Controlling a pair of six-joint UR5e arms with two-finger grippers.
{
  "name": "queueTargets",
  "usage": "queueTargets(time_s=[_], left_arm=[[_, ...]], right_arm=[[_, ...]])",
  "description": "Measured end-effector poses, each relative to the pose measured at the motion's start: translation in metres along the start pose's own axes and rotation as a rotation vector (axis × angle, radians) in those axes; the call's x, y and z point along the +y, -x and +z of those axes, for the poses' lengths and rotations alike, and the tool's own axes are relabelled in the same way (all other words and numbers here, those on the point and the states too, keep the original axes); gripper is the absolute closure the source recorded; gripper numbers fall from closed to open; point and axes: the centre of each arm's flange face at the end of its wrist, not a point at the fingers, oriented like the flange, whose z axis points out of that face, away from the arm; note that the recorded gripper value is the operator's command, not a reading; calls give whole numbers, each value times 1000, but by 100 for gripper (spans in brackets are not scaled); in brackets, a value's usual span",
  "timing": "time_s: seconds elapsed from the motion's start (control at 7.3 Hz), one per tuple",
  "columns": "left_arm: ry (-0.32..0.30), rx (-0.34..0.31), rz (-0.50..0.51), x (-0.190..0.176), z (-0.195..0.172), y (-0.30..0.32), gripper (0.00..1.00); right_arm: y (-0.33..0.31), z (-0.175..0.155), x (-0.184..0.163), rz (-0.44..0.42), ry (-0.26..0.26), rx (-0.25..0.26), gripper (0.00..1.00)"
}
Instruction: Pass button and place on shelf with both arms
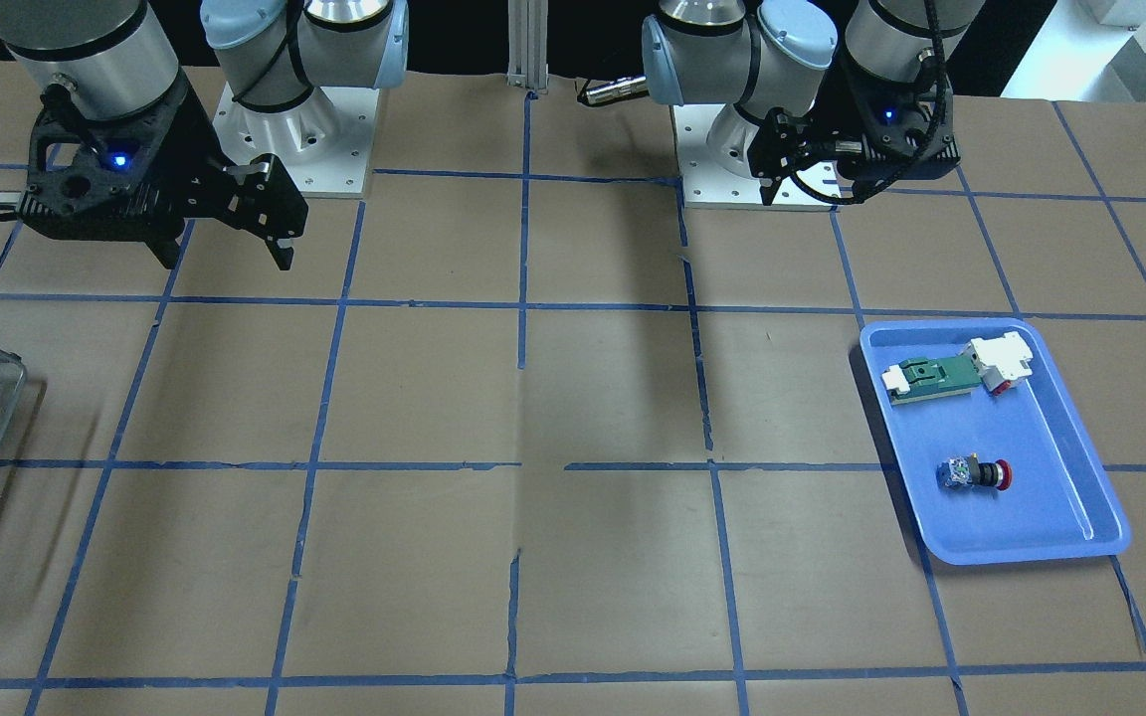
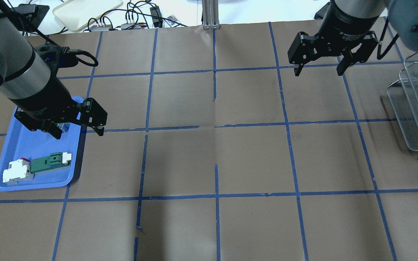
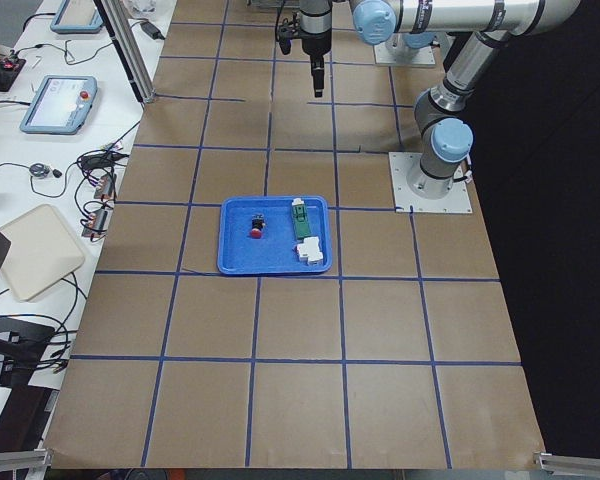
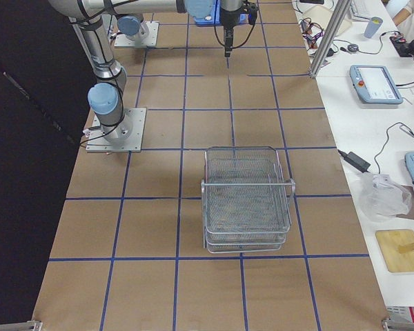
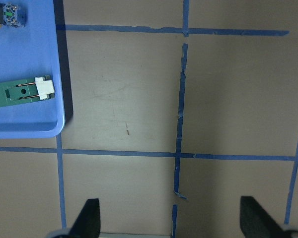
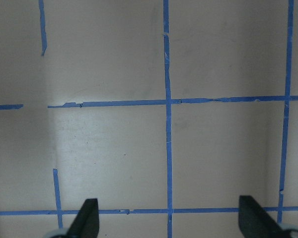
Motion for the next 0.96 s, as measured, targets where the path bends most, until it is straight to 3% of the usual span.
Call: queueTargets(time_s=[0.96], left_arm=[[6,1,-9,-1,1,-1,0]], right_arm=[[0,-1,0,0,-3,-2,0]])
